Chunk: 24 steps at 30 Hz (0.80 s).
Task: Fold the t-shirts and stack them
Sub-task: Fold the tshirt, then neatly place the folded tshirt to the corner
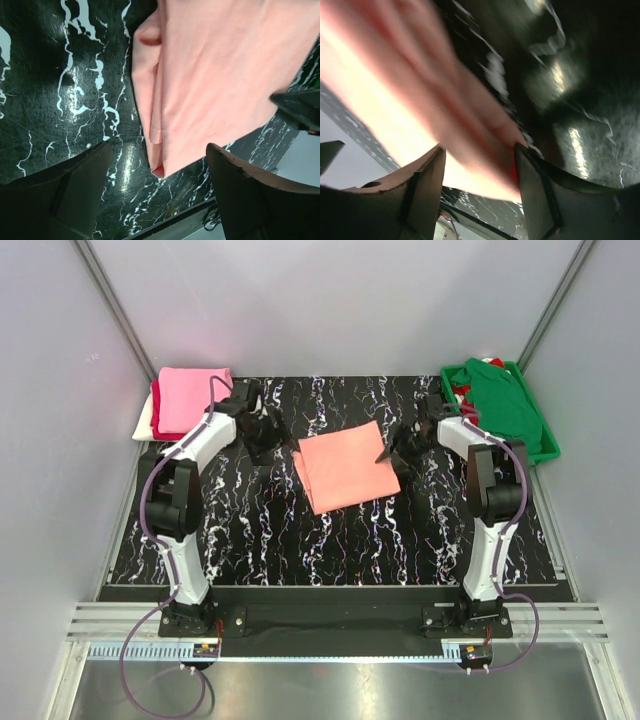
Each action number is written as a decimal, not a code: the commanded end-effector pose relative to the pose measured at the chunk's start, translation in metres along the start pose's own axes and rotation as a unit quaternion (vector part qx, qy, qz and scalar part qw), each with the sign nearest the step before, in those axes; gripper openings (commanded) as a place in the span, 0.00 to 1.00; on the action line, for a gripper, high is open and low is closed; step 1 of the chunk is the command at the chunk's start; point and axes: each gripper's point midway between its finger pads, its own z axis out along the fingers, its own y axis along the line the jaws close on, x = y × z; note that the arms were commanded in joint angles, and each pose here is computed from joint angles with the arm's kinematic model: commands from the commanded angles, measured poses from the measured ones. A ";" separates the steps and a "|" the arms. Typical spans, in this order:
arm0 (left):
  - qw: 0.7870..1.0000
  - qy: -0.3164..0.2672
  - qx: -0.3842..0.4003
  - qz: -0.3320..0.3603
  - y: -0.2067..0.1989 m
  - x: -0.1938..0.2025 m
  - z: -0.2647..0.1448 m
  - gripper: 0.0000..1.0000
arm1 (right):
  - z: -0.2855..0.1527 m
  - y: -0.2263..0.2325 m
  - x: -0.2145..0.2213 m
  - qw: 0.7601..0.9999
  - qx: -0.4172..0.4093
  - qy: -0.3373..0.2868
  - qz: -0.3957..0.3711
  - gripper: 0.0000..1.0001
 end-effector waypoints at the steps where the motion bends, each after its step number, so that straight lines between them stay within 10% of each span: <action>1: 0.999 -0.004 0.014 0.032 0.000 0.006 0.014 0.81 | 0.004 0.003 0.036 1.000 -0.019 -0.001 -0.001 0.63; 7: 0.999 0.006 0.000 0.042 0.014 0.019 0.020 0.78 | -0.001 -0.020 0.093 1.000 0.005 0.015 -0.011 0.64; 24: 0.992 -0.013 0.034 0.121 -0.011 -0.028 0.057 0.74 | -0.086 0.012 0.022 0.993 0.006 -0.086 -0.079 0.87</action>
